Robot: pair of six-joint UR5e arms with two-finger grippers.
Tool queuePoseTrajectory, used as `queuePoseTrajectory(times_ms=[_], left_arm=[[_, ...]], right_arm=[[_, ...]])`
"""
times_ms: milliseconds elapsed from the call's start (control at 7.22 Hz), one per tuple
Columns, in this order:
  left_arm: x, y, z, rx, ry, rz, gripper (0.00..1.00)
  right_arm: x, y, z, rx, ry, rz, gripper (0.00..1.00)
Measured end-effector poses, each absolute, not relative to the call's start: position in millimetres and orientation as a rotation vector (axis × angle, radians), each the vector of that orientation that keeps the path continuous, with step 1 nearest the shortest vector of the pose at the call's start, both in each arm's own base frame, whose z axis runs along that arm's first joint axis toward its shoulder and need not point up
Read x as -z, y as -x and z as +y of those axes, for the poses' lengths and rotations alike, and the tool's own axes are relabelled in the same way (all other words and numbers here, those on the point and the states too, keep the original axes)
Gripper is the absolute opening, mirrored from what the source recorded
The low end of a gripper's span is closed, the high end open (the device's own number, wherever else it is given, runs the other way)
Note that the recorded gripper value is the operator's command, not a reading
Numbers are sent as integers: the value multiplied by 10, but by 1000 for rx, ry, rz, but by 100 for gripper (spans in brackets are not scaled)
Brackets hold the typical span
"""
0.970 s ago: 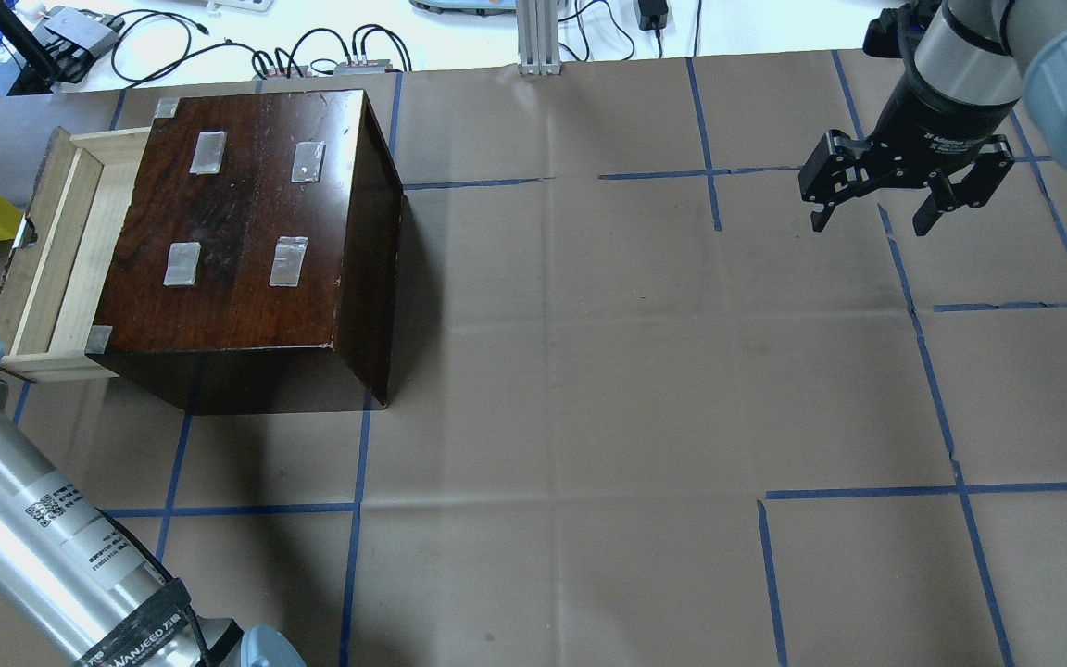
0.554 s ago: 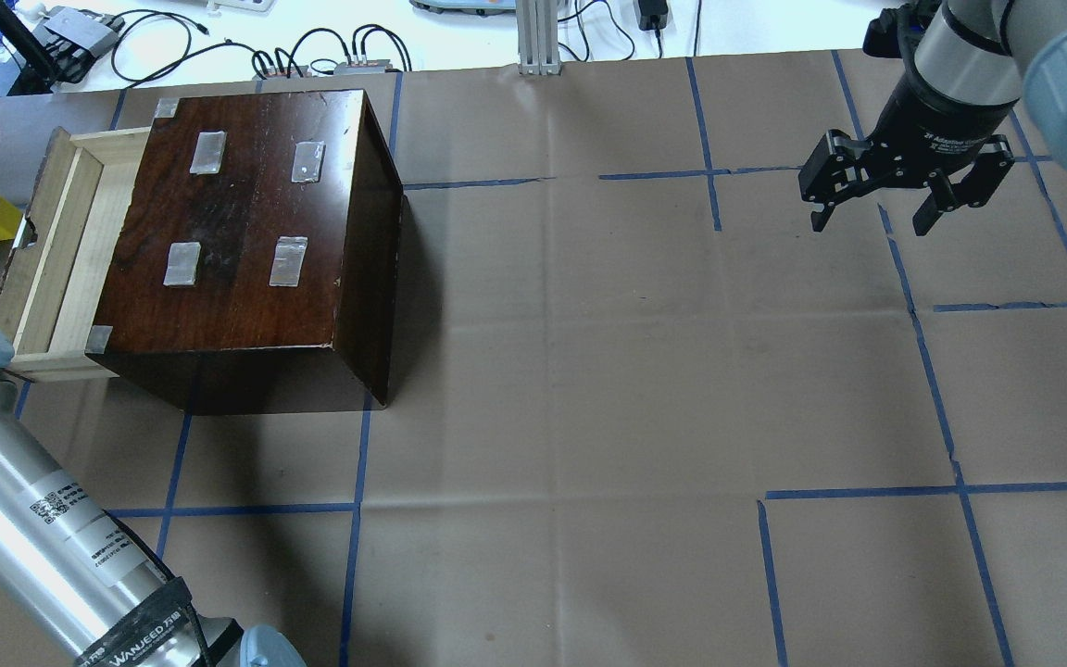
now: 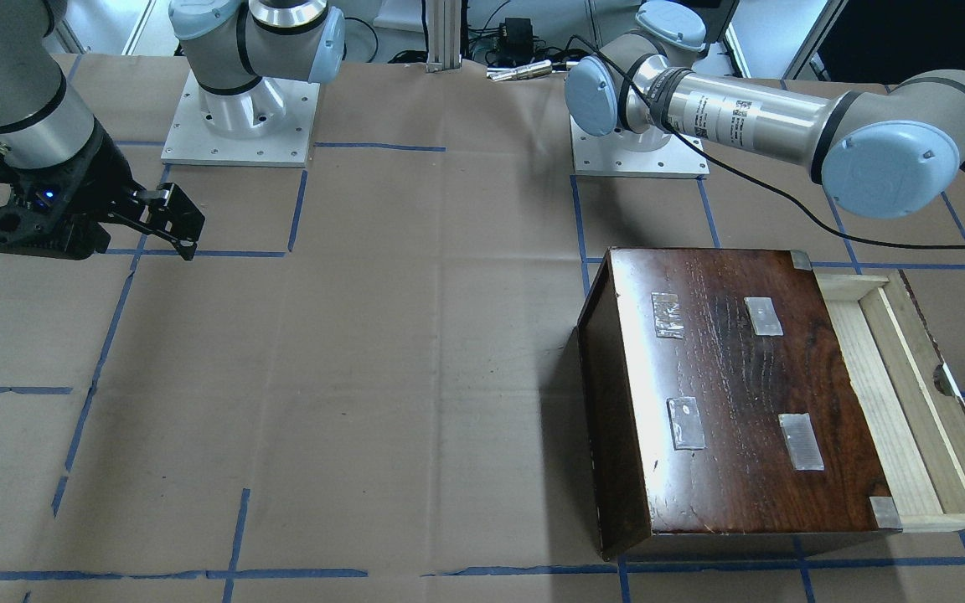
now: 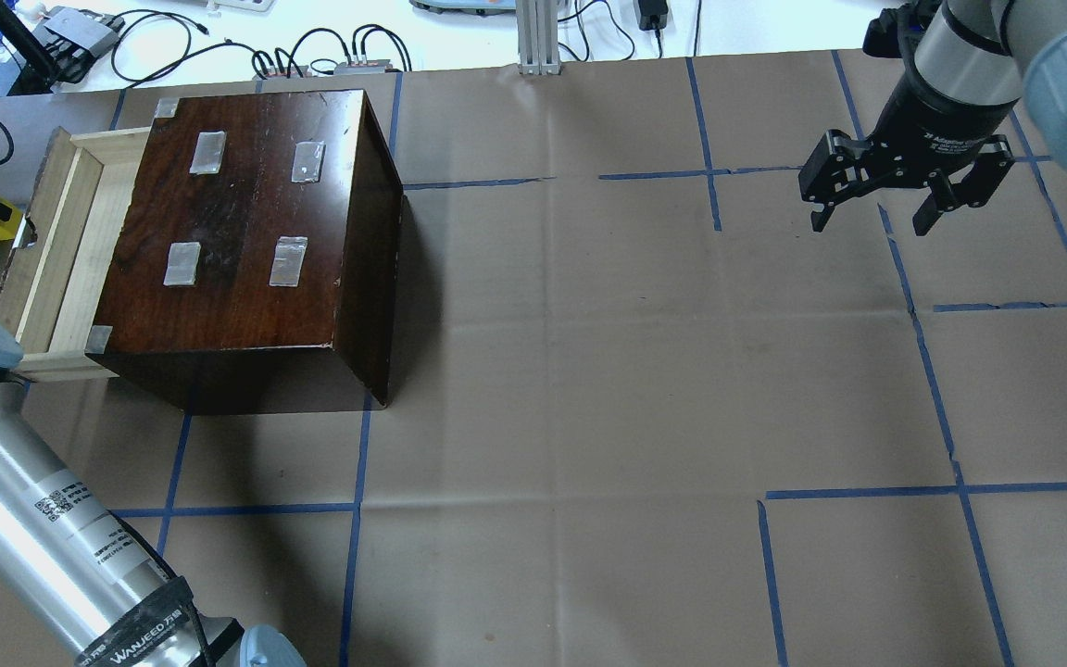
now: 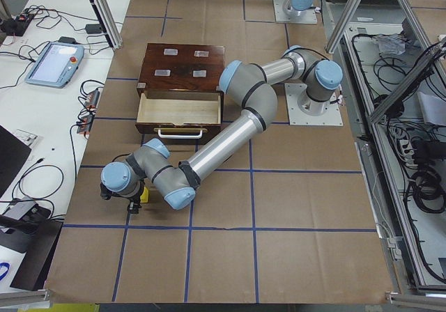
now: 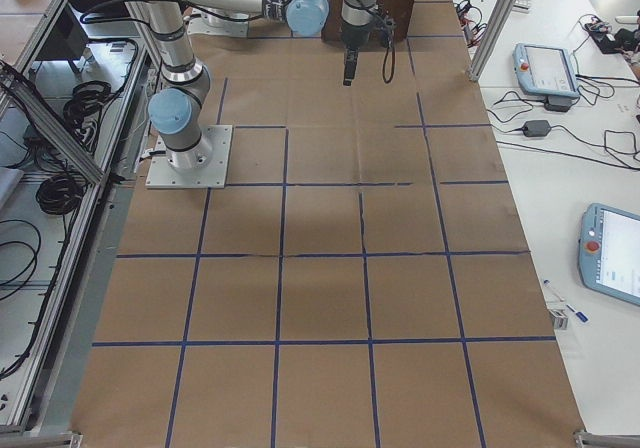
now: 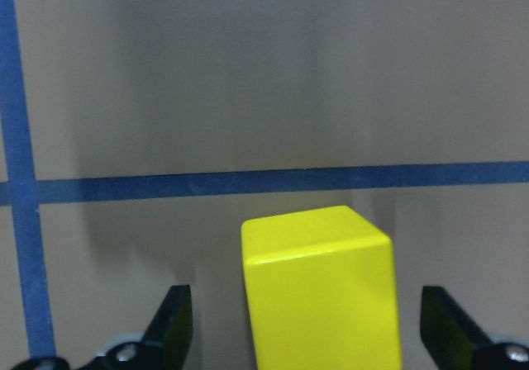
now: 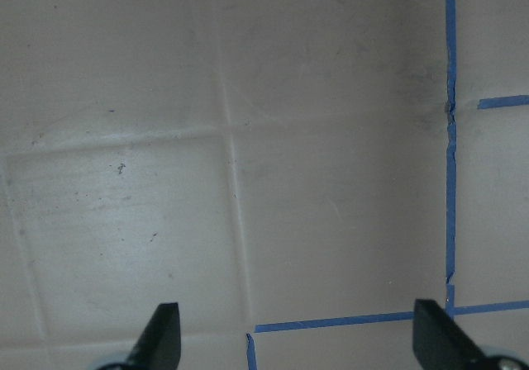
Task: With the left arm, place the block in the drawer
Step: 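Lower the left gripper and grasp the yellow cube, then lift the yellow cube with the left gripper and carry it over the drawer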
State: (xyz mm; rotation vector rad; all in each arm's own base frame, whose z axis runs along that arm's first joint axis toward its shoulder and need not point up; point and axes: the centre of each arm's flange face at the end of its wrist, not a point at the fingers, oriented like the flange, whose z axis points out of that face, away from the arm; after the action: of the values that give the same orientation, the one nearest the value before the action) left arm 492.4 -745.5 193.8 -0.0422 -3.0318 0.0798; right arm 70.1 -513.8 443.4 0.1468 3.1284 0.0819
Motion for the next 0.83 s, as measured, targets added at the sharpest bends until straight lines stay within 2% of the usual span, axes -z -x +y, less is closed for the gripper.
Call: queuePoseTrajectory(times_ms=[139,416,831], left_arm=[[-1936,-4925,-7455,-78,44,-3033,27],[-1975,-4925,-7454,-82,46,-3038,24],[-2492,-4902,-7356,-100,52,-3051,20]], right_arm=[[-4435,-701,-5139,-82,-147,3128,100],[-4436,-701,-5139,-81,-147,3128,100],[-4436,-701,-5139,-82,-147,3128,100]])
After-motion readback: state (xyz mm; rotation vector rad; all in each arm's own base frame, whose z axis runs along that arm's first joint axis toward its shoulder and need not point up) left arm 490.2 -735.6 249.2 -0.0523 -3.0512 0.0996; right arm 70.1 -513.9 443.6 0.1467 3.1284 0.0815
